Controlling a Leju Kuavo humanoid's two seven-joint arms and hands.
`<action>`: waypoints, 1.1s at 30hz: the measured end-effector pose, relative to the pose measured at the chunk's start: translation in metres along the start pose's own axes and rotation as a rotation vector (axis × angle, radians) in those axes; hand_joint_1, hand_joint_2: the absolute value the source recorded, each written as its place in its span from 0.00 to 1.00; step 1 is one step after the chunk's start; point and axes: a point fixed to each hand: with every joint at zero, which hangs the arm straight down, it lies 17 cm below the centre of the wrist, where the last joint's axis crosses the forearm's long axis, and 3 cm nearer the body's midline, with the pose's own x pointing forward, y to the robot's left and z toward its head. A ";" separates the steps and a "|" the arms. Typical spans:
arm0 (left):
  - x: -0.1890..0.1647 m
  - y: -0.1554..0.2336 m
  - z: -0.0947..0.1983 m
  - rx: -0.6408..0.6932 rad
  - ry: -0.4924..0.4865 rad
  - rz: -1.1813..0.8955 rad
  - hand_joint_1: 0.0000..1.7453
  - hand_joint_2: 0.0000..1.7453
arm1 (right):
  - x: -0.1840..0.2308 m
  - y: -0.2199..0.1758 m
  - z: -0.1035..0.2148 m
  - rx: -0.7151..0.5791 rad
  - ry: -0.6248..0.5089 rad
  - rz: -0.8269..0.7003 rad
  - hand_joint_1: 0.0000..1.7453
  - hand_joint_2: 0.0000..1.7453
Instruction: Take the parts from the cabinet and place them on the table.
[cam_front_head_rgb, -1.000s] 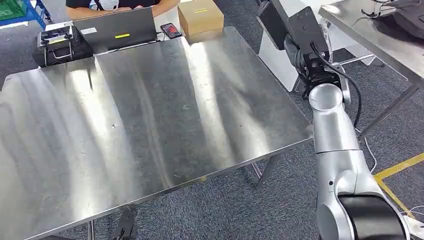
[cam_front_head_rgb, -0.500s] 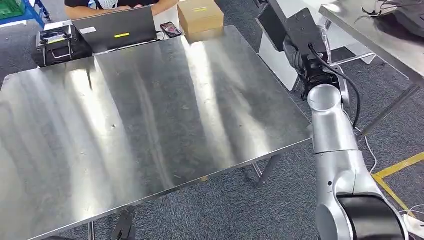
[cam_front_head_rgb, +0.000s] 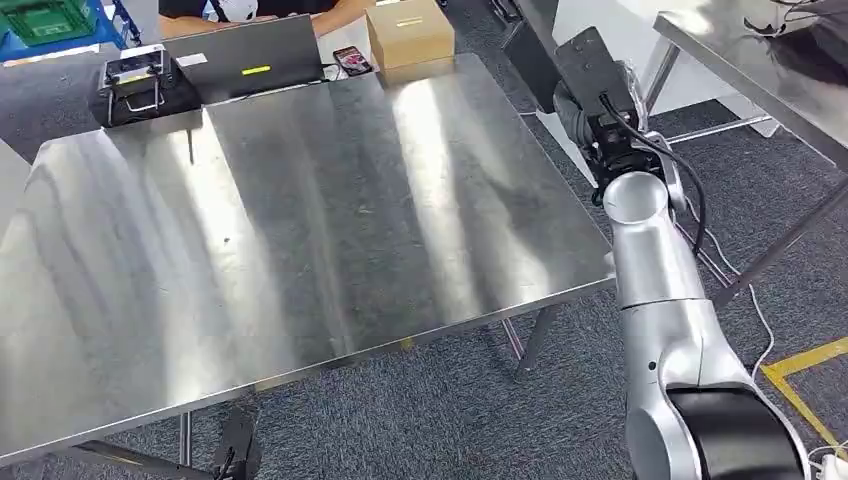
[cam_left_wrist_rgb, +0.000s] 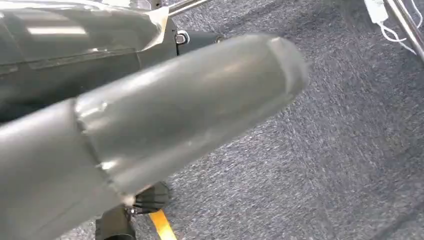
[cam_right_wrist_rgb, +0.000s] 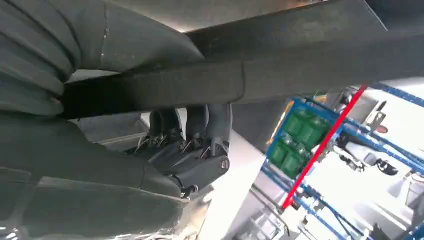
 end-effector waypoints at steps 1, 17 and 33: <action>0.001 0.000 -0.001 0.000 -0.002 0.001 0.00 0.00 | 0.002 0.000 0.000 -0.002 -0.002 -0.001 1.00 1.00; 0.017 -0.005 -0.009 -0.009 -0.025 0.011 0.00 0.00 | 0.003 -0.009 -0.004 -0.017 0.003 0.011 1.00 1.00; 0.016 0.002 -0.009 0.025 -0.030 0.034 0.00 0.00 | -0.016 -0.002 -0.005 0.000 0.050 0.108 1.00 1.00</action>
